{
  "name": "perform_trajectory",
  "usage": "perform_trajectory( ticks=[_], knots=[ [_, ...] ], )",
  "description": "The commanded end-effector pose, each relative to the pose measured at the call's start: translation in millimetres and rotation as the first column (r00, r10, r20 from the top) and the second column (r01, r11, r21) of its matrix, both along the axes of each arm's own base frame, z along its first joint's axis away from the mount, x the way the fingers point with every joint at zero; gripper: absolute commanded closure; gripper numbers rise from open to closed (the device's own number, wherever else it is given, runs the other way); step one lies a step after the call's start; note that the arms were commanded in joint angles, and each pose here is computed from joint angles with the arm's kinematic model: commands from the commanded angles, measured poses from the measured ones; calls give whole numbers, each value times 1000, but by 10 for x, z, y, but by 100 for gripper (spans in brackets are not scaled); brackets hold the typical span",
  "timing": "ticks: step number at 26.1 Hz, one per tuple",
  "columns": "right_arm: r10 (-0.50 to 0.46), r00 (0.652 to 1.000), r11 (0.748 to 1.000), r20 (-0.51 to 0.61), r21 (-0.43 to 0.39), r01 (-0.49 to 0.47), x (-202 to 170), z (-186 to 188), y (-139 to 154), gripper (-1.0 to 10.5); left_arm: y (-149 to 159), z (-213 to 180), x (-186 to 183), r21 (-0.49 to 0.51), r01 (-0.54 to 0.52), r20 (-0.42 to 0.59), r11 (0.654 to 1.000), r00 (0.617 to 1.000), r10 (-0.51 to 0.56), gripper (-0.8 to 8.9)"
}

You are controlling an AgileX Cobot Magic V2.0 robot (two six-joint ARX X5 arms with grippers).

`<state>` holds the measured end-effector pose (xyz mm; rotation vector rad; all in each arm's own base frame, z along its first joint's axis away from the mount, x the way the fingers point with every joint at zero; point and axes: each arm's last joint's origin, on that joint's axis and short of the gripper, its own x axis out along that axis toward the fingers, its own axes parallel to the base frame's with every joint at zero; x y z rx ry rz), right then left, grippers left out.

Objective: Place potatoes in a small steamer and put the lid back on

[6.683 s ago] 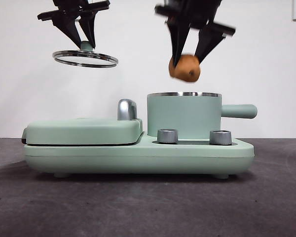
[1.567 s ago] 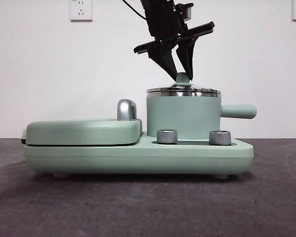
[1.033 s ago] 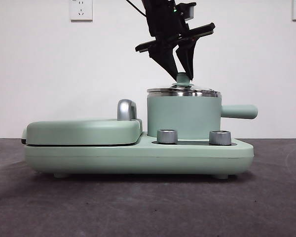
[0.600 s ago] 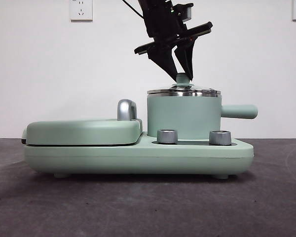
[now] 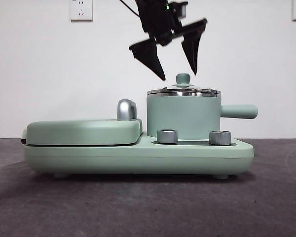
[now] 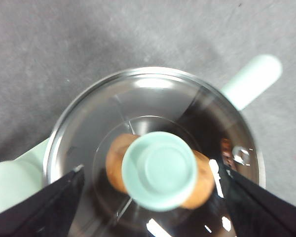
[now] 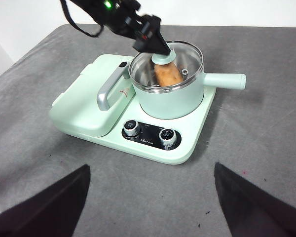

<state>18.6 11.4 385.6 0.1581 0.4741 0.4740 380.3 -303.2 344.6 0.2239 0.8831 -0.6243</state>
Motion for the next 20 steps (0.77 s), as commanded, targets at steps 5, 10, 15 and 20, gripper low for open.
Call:
perform_trajectory(
  ticks=[5, 10, 15, 20],
  knots=[
    [1, 1000, 1000, 7, 17, -1, 2, 35, 2, 547, 420, 630, -371, -13, -57, -9, 998, 998, 56, 381],
    [52, 999, 998, -4, 35, -52, -6, 35, 17, 547, 785, 1242, -829, -116, -59, 74, 991, 995, 68, 444],
    [53, 999, 998, -1, 35, -53, 0, 38, 20, 547, 1178, 1468, -1410, -59, -43, 74, 997, 996, 48, 444],
    [58, 998, 998, 1, 25, -58, 40, 45, 43, 547, 1535, 1217, -1773, 60, -82, -8, 995, 997, 83, 444]
  ],
)
